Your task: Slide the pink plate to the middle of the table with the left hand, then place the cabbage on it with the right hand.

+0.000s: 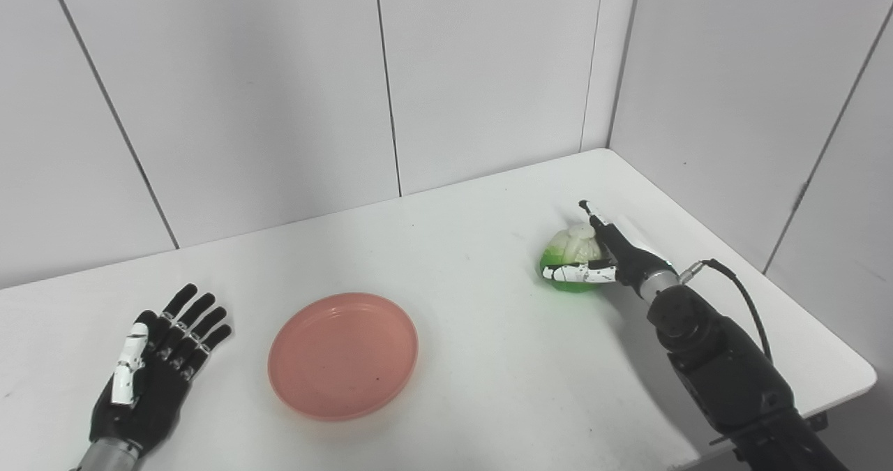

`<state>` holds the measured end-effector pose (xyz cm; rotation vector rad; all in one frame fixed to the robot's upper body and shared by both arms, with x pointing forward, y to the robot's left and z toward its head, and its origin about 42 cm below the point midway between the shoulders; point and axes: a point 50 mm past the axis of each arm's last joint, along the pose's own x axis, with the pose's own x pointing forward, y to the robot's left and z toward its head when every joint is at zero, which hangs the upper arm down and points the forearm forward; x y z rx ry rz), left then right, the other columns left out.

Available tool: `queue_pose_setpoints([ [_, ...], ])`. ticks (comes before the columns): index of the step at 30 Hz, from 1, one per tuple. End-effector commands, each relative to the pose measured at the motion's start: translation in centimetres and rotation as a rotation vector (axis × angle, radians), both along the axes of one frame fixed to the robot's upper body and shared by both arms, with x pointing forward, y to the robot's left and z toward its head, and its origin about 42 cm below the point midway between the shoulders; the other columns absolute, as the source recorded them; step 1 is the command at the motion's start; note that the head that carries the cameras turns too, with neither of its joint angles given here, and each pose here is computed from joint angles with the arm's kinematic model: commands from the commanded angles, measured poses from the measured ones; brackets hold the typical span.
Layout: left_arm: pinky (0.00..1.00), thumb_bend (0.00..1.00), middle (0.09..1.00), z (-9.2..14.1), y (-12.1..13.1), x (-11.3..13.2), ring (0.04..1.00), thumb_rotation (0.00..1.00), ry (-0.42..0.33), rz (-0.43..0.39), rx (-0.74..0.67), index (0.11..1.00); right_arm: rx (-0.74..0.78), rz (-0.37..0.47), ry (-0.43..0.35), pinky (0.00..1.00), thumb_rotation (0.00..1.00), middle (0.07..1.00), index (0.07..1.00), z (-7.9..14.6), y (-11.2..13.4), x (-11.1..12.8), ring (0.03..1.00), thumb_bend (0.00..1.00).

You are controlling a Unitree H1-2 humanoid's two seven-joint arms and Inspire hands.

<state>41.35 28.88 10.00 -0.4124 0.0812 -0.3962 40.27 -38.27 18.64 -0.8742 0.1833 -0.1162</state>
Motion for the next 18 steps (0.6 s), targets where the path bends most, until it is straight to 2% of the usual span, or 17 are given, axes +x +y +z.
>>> queue_pose_setpoints([
  [1,0.85,0.44,0.872,-5.7,0.3,-3.9,0.866,0.86,0.236,0.004,0.000,0.861,-0.038,0.026,-0.081,0.88,0.51,1.000,1.000,2.7,-0.5,1.3,0.997,1.00],
  [5,0.85,0.45,0.872,-5.7,0.3,-3.9,0.866,0.87,0.239,0.000,-0.003,0.861,-0.025,0.030,-0.069,0.89,0.49,1.000,1.000,2.6,-0.6,1.8,1.000,1.00],
  [16,0.84,0.45,0.865,-5.7,0.3,-3.9,0.858,0.87,0.234,-0.003,0.011,0.855,-0.012,0.022,-0.067,0.89,0.35,0.977,0.992,2.3,-0.5,2.7,0.958,1.00],
  [18,0.84,0.45,0.867,-5.7,0.4,-3.9,0.858,0.87,0.232,-0.004,0.010,0.857,0.014,0.025,-0.079,0.78,0.20,0.842,0.863,2.1,-0.5,2.6,0.824,1.00],
])
